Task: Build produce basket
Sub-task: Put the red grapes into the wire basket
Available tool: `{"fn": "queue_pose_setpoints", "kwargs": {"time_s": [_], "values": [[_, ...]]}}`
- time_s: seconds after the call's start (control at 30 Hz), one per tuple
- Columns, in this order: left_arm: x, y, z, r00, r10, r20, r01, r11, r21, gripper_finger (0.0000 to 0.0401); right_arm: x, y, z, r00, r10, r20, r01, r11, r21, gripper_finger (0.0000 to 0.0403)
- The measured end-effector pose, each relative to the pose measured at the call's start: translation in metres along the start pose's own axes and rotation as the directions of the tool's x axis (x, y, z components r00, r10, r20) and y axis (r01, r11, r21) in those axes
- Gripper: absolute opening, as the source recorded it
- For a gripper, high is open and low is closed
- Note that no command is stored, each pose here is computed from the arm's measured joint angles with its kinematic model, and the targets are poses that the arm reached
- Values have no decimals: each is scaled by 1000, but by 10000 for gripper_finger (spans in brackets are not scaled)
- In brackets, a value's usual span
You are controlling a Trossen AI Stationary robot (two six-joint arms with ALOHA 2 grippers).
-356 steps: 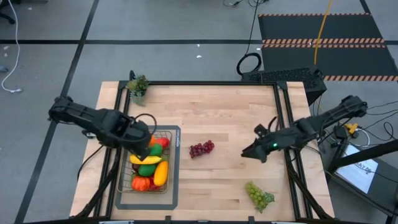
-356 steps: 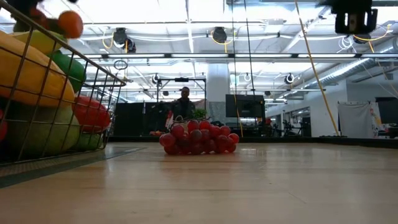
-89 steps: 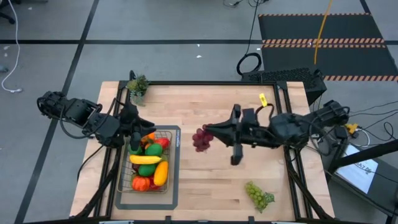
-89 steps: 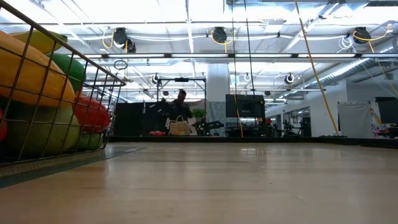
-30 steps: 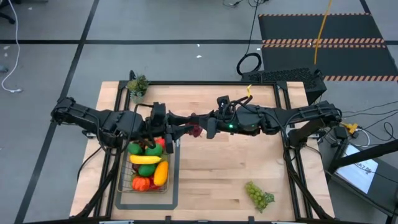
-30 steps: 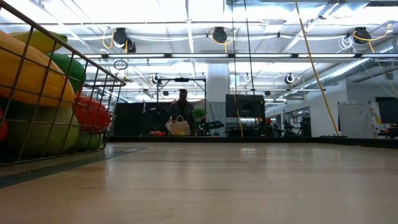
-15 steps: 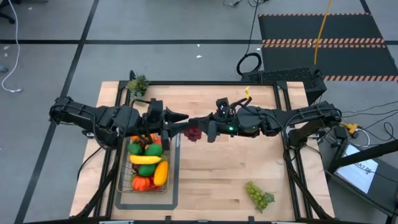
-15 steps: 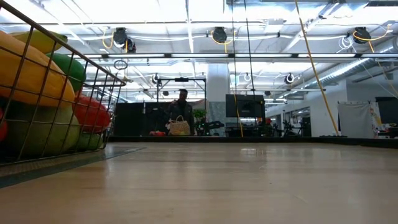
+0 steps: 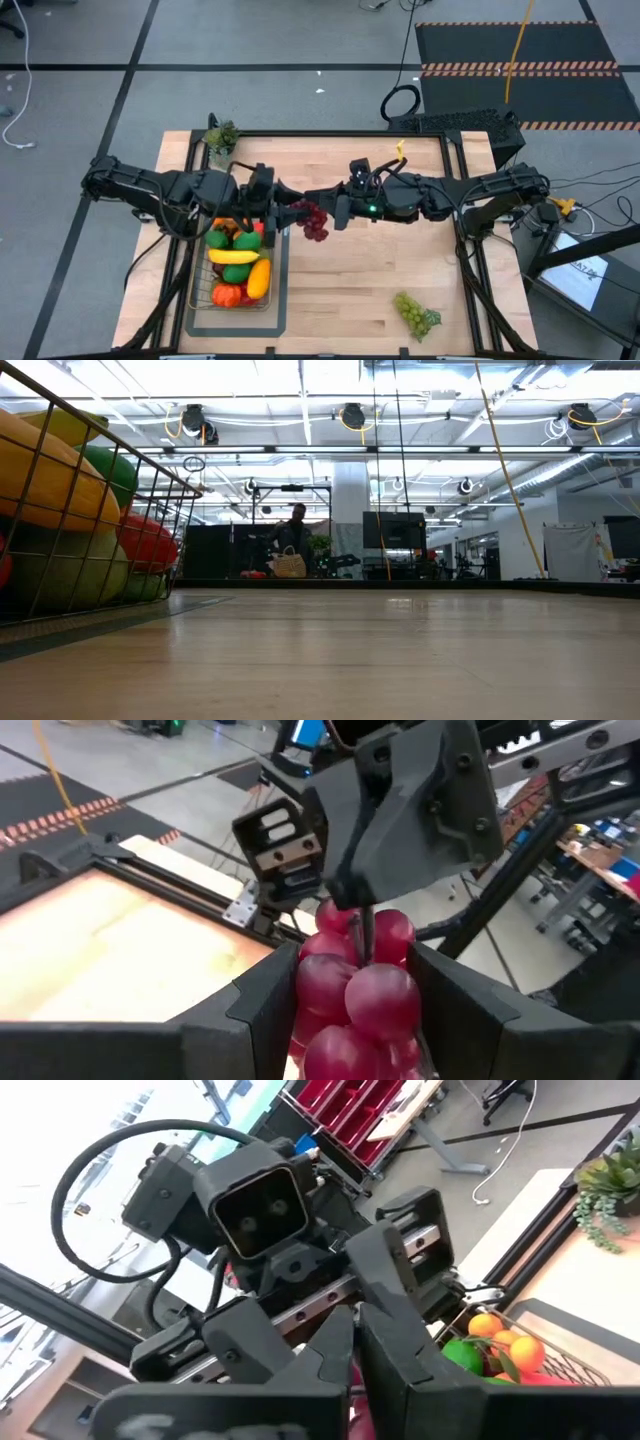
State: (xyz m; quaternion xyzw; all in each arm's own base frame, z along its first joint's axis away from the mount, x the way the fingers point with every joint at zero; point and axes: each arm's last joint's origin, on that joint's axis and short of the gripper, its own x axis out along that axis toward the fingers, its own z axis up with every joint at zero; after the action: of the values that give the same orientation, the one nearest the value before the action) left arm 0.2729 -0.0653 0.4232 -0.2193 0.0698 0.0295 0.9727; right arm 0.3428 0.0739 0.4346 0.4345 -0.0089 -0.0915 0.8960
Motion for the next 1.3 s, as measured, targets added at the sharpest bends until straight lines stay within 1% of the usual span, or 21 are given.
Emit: {"fn": "queue_pose_setpoints", "kwargs": {"time_s": [0.17, 0.4, 0.6, 0.67, 0.83, 0.93, 1.17, 1.23, 1.3], "values": [[0, 0, 2, 999, 21, 27, -22, 999, 36, 186, -1, 1, -1, 1000, -8, 9, 8, 1000, -8, 4], [-2, -2, 6, 998, -5, 61, 1, 998, 55, 186, -2, 3, -4, 1000, -9, 11, 9, 1000, -17, 4], [-1, 0, 5, 999, -26, 31, 25, 998, 53, 182, 1, -5, -12, 1000, 5, 17, -5, 1000, 1, 4], [-1, 0, 4, 999, -23, 24, 21, 998, 56, 168, 3, -7, -14, 1000, 15, 23, -15, 1000, 13, 4], [-1, 2, 2, 1000, -15, -6, 16, 998, 66, 107, 5, -11, -19, 998, 40, 41, -41, 999, 26, 4], [-1, 2, 1, 1000, -10, -20, 11, 998, 67, 77, 6, -11, -20, 997, 57, 54, -59, 998, 35, 4], [-1, 4, 1, 1000, -4, -21, 6, 996, 88, 40, 6, -12, -20, 997, 57, 52, -57, 998, -3, 7], [-3, 4, 2, 1000, -6, -18, 7, 996, 92, 34, 6, -11, -19, 997, 60, 56, -59, 998, -10, 20], [-4, 4, 3, 1000, -6, -16, 7, 996, 92, 30, 4, -10, -18, 996, 67, 60, -66, 998, -14, 43]]}}
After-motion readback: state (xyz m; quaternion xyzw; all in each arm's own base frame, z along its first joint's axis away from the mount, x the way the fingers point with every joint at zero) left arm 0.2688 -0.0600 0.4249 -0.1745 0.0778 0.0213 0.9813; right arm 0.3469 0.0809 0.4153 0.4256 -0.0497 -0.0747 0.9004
